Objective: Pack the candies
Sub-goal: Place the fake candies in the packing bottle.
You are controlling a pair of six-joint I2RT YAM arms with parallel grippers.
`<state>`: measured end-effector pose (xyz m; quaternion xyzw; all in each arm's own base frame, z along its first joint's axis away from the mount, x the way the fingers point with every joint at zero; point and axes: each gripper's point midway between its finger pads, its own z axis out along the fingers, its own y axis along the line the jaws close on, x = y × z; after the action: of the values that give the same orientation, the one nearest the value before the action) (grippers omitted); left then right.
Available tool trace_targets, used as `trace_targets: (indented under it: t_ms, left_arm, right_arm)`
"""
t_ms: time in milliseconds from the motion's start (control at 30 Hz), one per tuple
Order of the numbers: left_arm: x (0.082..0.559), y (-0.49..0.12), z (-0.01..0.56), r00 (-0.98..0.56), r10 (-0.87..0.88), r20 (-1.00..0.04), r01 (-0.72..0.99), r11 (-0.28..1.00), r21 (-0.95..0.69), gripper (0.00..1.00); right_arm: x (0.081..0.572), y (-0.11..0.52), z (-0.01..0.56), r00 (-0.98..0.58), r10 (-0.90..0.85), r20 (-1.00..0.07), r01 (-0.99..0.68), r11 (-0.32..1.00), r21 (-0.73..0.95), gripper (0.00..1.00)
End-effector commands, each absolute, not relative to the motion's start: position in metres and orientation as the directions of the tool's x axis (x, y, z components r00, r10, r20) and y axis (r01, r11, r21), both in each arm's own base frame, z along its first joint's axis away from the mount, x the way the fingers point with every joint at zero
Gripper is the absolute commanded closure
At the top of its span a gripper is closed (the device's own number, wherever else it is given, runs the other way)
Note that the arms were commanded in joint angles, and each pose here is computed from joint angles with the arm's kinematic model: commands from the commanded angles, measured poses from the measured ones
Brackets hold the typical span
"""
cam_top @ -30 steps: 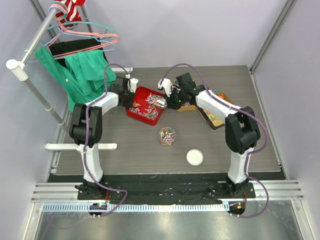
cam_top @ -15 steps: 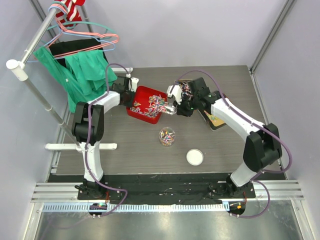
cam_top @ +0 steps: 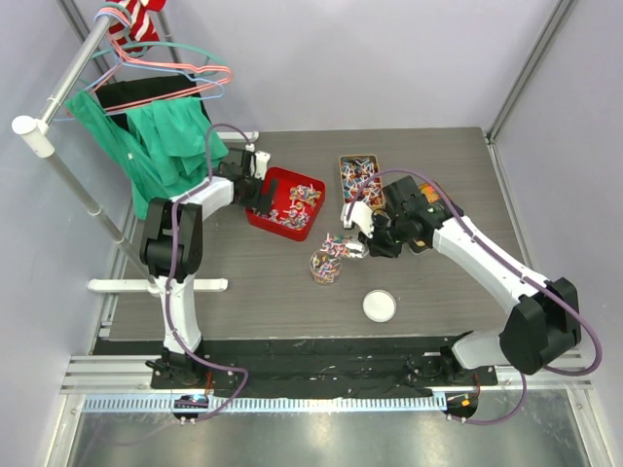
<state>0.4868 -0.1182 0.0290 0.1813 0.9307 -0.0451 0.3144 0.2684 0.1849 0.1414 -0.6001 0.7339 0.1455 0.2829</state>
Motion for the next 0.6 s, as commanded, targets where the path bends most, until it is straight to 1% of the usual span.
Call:
trace_targets:
  t_ms: [0,133,433,567]
  left_arm:
    - [0.491,-0.121,0.08,-0.674,0.301,-0.674,0.382,0.924,0.03,0.0]
    - [0.48,-0.123,0.111,-0.645,0.304,-0.701,0.405,0.914,0.023,0.0]
    - [0.449,-0.115,0.133,-0.637,0.295,-0.712,0.416,0.909,0.004,0.0]
    - [0.438,-0.11,0.14,-0.633,0.297,-0.715,0.419,0.908,0.007,0.0]
  right_arm:
    - [0.259,0.169,0.15,-0.086,-0.83,-0.551,-0.957,0.223,-0.187,0.99]
    - [0.256,0.164,0.149,-0.074,-0.869,-0.49,-0.952,0.208,-0.225,0.99]
    - [0.256,0.165,0.139,-0.023,-0.951,-0.307,-0.938,0.127,-0.323,0.99]
    - [0.264,0.168,0.144,-0.016,-0.965,-0.262,-0.924,0.114,-0.365,0.99]
